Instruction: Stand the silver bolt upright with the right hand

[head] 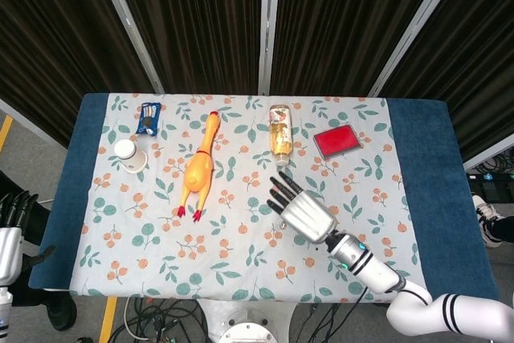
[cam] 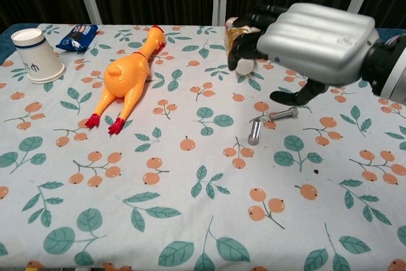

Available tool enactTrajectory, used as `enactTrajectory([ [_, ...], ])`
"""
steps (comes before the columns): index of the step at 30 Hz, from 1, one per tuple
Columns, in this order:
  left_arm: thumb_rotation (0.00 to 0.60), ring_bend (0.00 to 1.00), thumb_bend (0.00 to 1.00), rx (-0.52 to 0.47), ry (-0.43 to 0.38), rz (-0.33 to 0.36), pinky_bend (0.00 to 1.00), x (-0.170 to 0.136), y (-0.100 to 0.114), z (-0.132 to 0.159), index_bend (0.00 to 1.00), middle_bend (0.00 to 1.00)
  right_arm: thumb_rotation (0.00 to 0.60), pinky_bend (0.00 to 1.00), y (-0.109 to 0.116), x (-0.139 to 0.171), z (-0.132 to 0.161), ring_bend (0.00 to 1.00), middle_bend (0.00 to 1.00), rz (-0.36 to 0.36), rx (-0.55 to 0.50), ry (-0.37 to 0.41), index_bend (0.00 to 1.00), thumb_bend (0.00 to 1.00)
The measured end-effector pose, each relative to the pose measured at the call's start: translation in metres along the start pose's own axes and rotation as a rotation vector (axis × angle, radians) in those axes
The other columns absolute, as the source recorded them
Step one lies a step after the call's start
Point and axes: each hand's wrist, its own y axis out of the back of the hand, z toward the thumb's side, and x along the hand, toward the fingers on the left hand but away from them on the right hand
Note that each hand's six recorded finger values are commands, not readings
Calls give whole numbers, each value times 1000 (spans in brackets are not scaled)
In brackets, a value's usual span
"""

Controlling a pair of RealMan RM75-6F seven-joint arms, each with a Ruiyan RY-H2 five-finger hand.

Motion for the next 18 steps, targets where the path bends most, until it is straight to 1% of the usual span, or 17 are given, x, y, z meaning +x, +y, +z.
enactTrajectory([
  [3,600,0,0,2,-3,2,0,0,1,1,110,87,600,0,-3,-5,-21,0,227,45,-150,-71,382,196],
  [4,600,0,0,3,-3,3,0,0,1,2,110,87,600,0,-5,-8,-25,0,228,63,-183,-84,399,187],
  [6,600,0,0,5,-2,3,0,0,2,2,110,87,600,0,-11,-13,-33,0,229,107,-237,-104,418,177],
  [9,600,0,0,7,1,-1,0,0,2,2,110,87,600,0,-21,-24,-40,0,229,166,-287,-115,440,176],
  [12,600,0,0,8,3,-3,0,-1,2,3,110,87,600,0,-29,-36,-45,0,230,204,-305,-122,446,176],
  [18,600,0,0,6,12,-6,0,-3,2,1,110,87,600,0,-47,-51,-40,0,230,248,-282,-112,446,176],
])
